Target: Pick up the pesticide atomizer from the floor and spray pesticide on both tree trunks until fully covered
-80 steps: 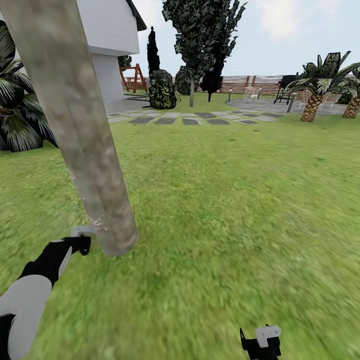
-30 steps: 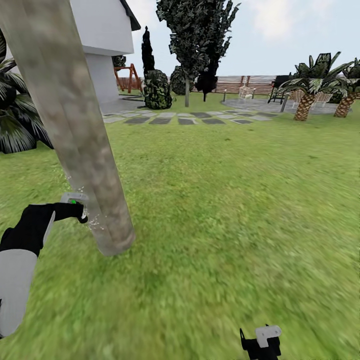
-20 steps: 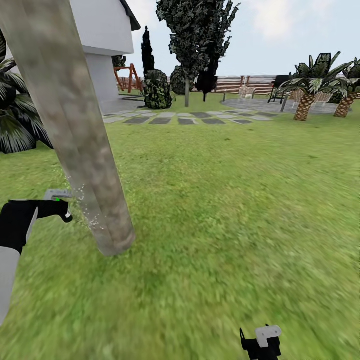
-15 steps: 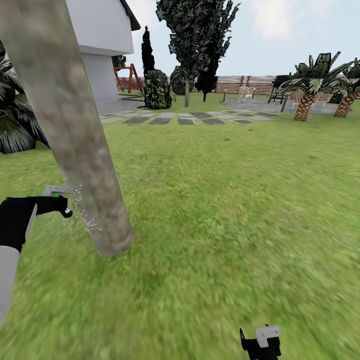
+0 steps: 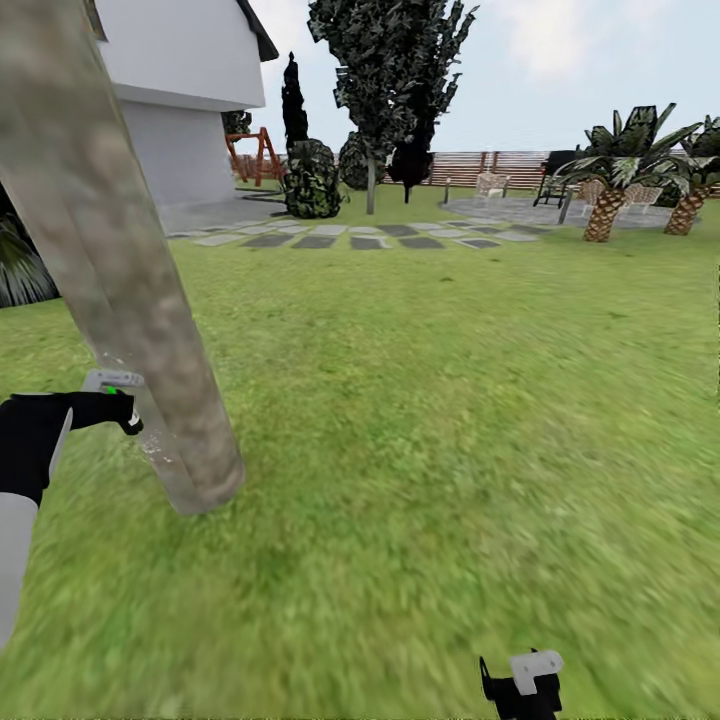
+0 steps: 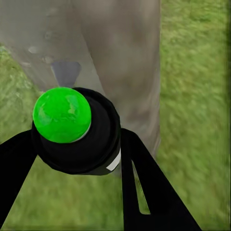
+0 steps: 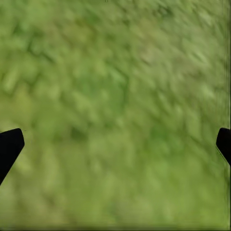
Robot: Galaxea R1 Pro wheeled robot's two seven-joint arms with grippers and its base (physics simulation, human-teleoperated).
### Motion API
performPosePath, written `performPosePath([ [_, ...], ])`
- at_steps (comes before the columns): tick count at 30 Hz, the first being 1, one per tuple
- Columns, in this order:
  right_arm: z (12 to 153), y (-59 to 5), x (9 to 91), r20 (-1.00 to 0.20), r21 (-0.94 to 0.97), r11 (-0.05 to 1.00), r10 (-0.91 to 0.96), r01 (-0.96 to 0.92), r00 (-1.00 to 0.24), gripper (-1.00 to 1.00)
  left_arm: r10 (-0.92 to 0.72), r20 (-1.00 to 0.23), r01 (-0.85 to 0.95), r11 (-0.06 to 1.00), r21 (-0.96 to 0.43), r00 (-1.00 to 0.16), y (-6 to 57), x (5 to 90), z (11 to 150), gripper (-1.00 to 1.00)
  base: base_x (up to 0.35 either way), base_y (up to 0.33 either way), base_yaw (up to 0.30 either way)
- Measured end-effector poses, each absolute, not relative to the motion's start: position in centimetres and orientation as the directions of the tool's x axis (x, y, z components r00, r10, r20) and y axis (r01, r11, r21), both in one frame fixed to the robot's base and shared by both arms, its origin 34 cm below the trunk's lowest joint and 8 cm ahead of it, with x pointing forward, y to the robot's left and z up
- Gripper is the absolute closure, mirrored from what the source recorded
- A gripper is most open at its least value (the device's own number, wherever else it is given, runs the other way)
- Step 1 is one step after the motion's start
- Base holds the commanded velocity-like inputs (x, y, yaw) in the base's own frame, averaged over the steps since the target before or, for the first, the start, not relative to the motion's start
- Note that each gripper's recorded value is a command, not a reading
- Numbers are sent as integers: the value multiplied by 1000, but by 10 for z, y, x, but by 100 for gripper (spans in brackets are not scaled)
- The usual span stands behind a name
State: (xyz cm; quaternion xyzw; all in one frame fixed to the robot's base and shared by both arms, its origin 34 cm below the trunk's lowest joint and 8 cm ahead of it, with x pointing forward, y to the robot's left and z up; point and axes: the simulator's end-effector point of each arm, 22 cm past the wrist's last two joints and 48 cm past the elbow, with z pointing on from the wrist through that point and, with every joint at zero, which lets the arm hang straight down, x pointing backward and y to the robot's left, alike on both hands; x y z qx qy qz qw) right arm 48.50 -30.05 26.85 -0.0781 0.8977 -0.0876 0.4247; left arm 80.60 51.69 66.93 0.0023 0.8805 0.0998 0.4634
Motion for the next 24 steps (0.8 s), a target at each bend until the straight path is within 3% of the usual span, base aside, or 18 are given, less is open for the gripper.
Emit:
performPosePath([
  [10, 268, -301, 485, -749, -224, 972, -215, -66, -627, -100, 100, -811, -91, 978, 185, -576, 518, 805, 667, 100, 82, -273, 258],
  [24, 269, -301, 485, -750, -224, 972, -214, -65, -626, -100, 96, -808, -93, 979, 184, -581, 519, 804, 663, 100, 54, -273, 44],
])
